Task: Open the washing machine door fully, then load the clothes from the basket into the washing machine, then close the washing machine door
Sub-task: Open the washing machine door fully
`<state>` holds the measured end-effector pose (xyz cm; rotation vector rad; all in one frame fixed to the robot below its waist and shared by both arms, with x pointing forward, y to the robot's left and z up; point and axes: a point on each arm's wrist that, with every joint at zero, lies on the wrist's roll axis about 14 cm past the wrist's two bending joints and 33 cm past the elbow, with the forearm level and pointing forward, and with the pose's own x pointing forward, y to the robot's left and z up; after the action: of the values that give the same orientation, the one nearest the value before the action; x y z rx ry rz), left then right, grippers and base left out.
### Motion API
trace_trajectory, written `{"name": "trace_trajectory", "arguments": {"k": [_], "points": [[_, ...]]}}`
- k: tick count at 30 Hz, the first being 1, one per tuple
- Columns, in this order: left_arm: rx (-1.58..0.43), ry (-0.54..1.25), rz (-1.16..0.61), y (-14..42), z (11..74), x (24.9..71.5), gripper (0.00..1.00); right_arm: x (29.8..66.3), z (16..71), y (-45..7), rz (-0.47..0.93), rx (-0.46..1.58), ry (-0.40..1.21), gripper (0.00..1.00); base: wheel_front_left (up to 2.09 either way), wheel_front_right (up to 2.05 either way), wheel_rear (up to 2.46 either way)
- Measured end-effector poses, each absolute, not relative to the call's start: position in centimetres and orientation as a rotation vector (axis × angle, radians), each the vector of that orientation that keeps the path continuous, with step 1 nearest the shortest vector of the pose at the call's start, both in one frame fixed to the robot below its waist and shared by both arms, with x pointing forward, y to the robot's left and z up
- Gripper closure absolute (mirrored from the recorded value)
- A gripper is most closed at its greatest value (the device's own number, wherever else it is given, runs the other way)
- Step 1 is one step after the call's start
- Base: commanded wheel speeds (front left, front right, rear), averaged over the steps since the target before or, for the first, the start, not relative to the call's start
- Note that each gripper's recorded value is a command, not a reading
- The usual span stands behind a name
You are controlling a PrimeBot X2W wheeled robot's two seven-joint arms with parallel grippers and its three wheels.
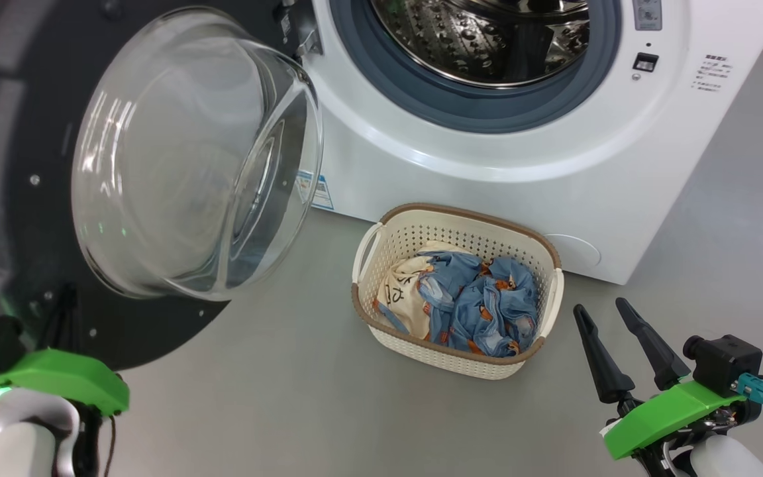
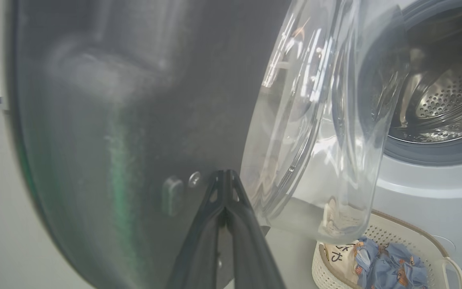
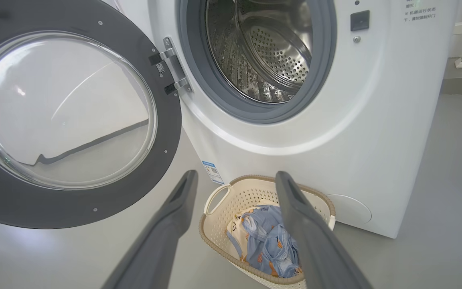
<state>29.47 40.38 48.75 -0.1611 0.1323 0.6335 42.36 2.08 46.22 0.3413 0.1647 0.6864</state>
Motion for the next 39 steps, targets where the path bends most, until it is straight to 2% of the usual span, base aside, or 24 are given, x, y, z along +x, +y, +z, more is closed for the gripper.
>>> {"name": "trace_trajectory", "arguments": {"k": [15,39], "points": [[-0.110,0.168,0.678,43.4,48.8,30.1,1.00,42.2,45.5,2.8,0.711,0.344,0.187,0.00,0.00,0.00,0.00],[-0.095,0.160,0.685,44.0,48.6,30.6,1.00,42.9,45.9,2.8,0.711,0.345,0.172,0.00,0.00,0.00,0.00]]}}
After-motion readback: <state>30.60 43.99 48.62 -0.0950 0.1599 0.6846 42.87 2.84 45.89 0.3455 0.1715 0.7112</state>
